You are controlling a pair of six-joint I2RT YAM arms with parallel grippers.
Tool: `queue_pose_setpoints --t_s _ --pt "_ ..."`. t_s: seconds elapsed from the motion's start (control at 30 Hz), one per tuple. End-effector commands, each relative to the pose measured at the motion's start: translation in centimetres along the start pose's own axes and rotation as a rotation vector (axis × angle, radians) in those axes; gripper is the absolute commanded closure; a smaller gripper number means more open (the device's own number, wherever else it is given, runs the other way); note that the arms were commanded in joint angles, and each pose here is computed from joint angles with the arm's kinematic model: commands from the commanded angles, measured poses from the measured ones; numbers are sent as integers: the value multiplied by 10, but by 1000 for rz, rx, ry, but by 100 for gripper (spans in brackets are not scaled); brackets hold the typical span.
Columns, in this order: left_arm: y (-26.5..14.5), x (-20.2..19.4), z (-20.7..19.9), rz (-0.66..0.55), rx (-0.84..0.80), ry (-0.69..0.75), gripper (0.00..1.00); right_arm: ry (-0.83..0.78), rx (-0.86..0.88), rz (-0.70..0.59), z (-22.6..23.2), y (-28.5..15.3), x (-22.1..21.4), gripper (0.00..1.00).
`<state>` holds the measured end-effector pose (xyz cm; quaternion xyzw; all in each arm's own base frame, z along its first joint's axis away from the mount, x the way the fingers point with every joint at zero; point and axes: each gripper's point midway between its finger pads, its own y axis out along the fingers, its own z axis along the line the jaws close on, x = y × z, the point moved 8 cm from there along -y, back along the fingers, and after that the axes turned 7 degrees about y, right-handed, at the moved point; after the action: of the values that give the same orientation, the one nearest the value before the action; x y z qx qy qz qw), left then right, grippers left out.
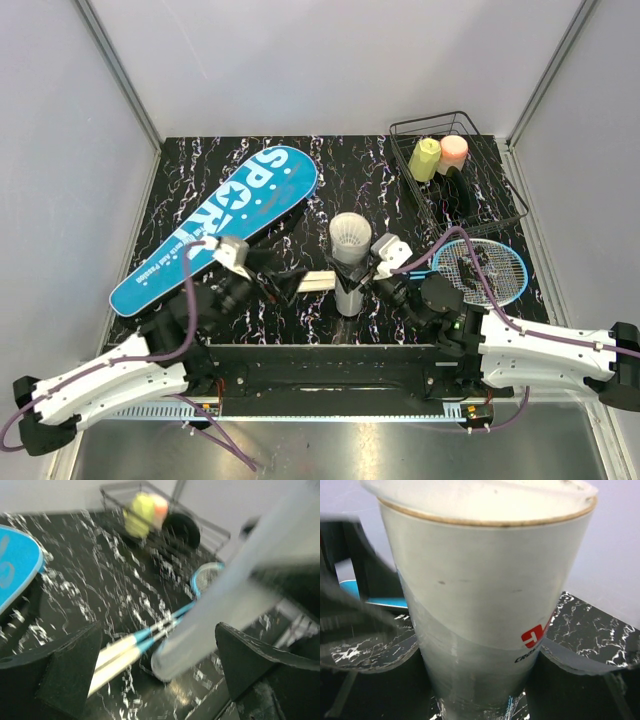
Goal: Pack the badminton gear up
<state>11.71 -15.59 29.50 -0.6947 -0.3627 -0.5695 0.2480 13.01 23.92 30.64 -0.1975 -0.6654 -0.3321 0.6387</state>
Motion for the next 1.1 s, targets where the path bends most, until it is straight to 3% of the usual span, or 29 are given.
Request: queue_pose_setpoints --t_s 0.0,0.17,0.43,1.07 --pt "7 -14 -19 -170 -230 -21 1 83 -144 -132 -11 5 39 50" --pt "16 -27 -31 -263 -343 69 1 101 -178 -157 -12 10 45 48" --pt "41 -28 -53 -286 -442 173 1 126 -149 -170 -8 11 46 47" --pt "84 -35 -65 -286 -386 213 3 191 -117 -174 -5 8 47 46"
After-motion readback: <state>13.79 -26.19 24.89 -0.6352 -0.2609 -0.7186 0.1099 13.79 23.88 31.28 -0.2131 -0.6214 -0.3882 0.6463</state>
